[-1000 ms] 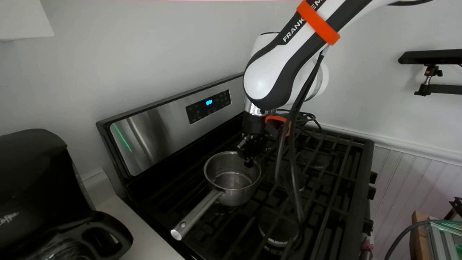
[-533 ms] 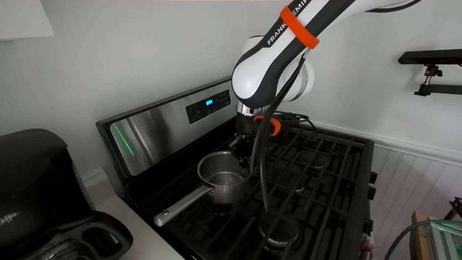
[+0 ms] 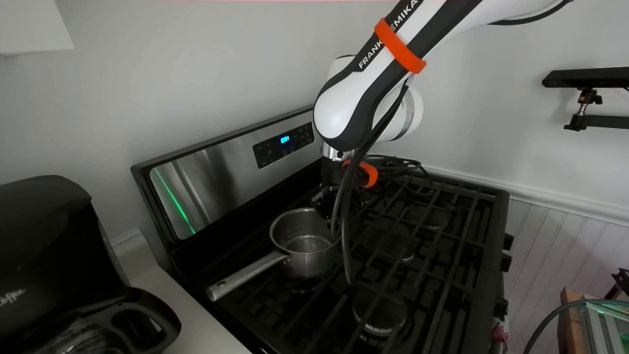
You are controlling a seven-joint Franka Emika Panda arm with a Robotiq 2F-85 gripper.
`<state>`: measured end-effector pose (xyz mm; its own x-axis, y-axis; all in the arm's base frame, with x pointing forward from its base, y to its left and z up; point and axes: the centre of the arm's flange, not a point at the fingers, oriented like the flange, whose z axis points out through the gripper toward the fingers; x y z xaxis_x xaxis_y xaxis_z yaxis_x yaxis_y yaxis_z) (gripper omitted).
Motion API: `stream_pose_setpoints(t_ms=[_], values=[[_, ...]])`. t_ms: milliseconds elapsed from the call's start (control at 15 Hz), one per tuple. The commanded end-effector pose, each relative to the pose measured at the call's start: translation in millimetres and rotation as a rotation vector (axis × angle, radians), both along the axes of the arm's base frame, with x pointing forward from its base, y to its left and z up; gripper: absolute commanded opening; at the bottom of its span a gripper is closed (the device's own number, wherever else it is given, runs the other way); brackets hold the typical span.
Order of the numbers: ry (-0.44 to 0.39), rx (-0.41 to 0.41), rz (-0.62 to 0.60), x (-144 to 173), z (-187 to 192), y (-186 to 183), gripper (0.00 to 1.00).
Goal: Move the pot forward
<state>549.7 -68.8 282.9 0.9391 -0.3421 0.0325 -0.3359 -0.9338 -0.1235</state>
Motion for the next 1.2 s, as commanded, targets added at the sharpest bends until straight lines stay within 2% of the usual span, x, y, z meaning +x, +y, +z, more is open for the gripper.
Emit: stream_pose_setpoints(t_ms=[0,600,667,733,867,1133], values=[[0.013,-0.003,-0.039,8.7,7.5,-5.1,0.02],[0.023,0.002,-0.071,4.9,1.1,-12.2,0.02],[0.023,0.001,-0.073,5.0,0.9,-12.5,0.32],[0.022,0.001,-0.076,4.8,1.0,-12.7,0.34],[0.016,0.004,-0.078,5.4,4.1,-13.7,0.45],[-0.009,-0.004,-0.082,-2.3,21.2,-15.1,0.73]])
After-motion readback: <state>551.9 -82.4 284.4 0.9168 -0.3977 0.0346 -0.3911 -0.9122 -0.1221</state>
